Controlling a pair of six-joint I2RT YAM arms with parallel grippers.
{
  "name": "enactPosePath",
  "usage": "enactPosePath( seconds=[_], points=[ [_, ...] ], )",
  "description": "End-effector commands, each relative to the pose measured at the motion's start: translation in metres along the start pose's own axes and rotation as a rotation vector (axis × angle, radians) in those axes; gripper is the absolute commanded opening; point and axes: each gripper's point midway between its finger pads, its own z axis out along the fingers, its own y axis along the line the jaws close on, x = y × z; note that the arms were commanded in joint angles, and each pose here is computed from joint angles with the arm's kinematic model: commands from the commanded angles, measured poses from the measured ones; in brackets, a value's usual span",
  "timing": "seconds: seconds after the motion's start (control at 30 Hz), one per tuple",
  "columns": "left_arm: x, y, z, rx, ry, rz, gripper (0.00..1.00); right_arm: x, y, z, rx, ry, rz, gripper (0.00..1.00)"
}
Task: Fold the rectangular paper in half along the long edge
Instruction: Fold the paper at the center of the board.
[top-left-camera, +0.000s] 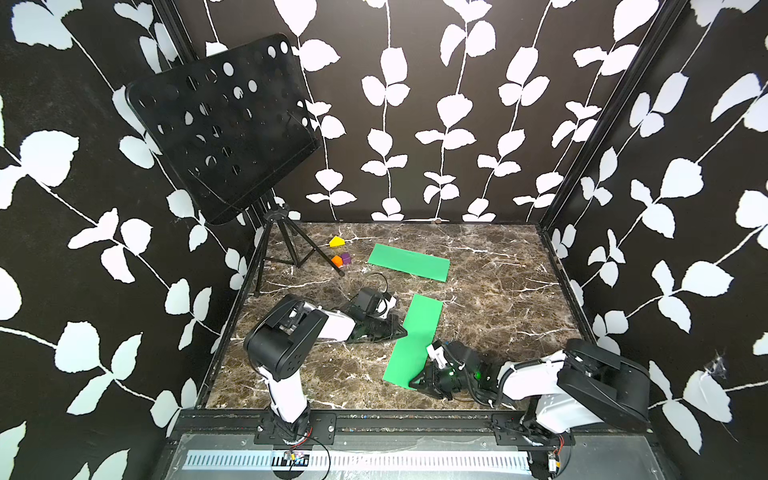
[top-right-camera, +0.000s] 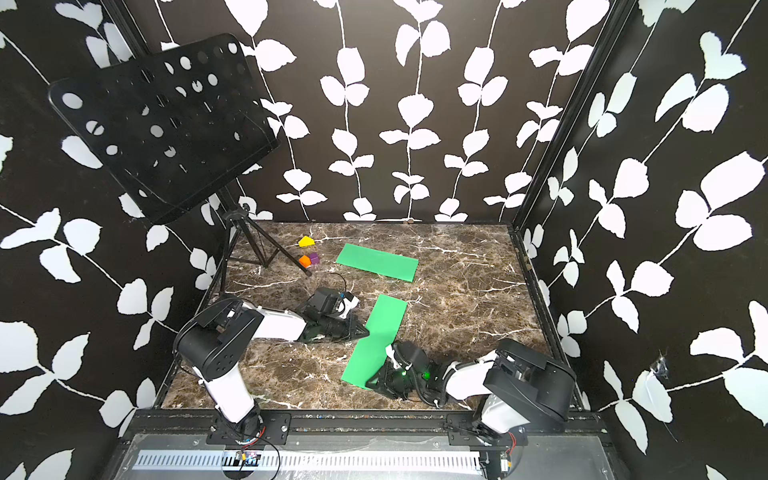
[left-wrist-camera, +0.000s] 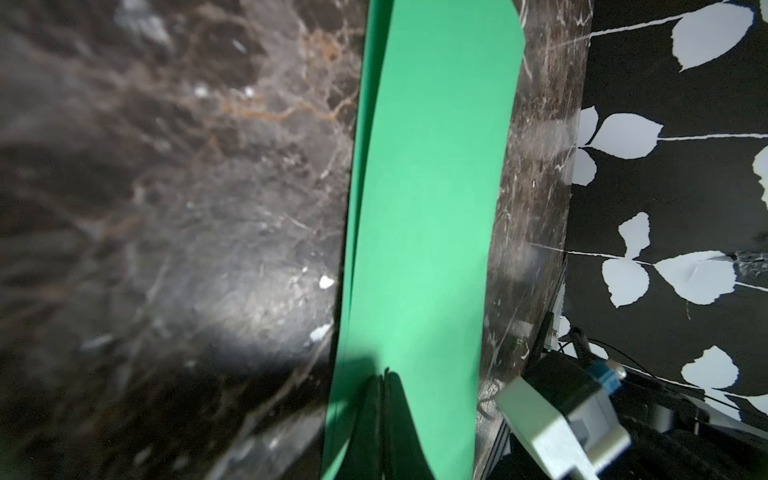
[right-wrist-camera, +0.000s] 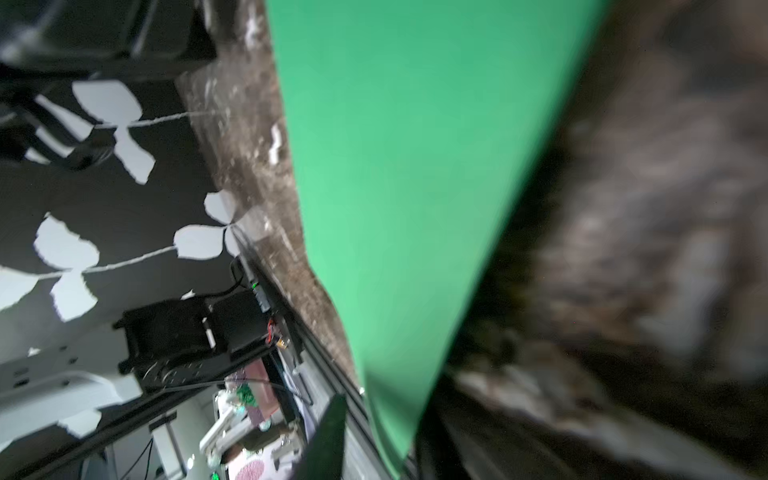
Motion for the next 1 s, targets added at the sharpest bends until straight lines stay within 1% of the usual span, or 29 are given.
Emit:
enactPosePath(
  seconds=[0.0,0.07,0.2,0.37,0.53,0.7,0.8,0.87,0.93,0.97],
  points=[
    [0.065,0.084,-0.007,-0.312,0.157,-0.18,0.0,-0.007,-0.023,-0.01,0.073,-0.053,0.098,0.57],
    [0.062,0.08,-0.007,-0.31,0.153,-0.171,0.0,-0.014,-0.028,-0.022,0.109,-0.09,0.085,0.58],
    [0.049,0.071,-0.005,-0.299,0.142,-0.155,0.0,-0.035,-0.029,-0.051,0.171,-0.176,0.035,0.58],
    [0.021,0.055,0.005,-0.276,0.137,-0.119,0.0,-0.06,-0.024,-0.084,0.215,-0.265,-0.031,0.57],
    [-0.011,0.035,0.016,-0.245,0.135,-0.08,0.02,-0.074,-0.017,-0.095,0.241,-0.29,-0.09,0.57],
    [-0.034,0.015,0.024,-0.206,0.129,-0.052,0.03,-0.083,-0.007,-0.099,0.272,-0.294,-0.159,0.57],
    [-0.04,0.002,0.021,-0.177,0.129,-0.031,0.06,-0.093,-0.001,-0.102,0.301,-0.314,-0.215,0.57],
    [-0.042,-0.01,0.011,-0.162,0.117,-0.008,0.12,-0.104,0.007,-0.102,0.321,-0.312,-0.28,0.57],
    [-0.044,-0.021,0.0,-0.158,0.099,0.011,0.19,-0.113,0.007,-0.104,0.373,-0.302,-0.308,0.57],
    [-0.047,-0.03,-0.006,-0.135,0.086,0.02,0.23,-0.118,0.01,-0.105,0.391,-0.298,-0.331,0.57]
  ],
)
